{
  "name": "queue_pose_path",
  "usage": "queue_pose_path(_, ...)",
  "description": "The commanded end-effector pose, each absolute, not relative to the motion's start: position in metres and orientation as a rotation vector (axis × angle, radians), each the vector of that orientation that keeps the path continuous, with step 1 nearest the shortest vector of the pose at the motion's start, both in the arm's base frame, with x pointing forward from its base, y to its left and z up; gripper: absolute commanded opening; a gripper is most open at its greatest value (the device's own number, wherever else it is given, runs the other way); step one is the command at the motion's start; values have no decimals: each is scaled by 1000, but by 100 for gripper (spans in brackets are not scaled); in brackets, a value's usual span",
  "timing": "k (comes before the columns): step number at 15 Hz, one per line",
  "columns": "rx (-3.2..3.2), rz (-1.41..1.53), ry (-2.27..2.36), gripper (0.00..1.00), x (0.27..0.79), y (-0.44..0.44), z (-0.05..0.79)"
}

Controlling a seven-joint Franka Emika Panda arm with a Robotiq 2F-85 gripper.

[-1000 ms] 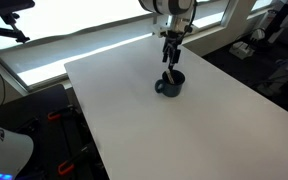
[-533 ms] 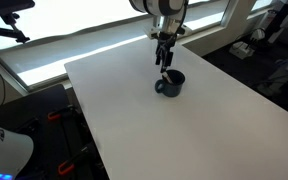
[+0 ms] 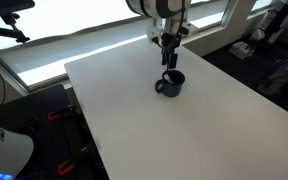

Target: Remove the marker from the cup

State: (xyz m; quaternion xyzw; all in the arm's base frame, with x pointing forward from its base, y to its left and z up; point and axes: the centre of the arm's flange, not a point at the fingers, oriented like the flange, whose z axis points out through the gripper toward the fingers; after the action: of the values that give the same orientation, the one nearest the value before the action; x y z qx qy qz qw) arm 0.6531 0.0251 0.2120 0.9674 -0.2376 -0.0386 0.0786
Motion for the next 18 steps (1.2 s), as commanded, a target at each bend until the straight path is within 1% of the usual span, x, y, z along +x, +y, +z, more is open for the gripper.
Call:
queue_pose_path(1, 2903, -106, -736, 100, 631, 27, 225)
queue_pose_path(6, 2819, -115, -732, 100, 625, 20, 226)
queue_pose_path(12, 2649, -61, -668, 100, 625, 2, 223)
queue_pose_path(18, 2633, -40, -584, 100, 628, 2, 222)
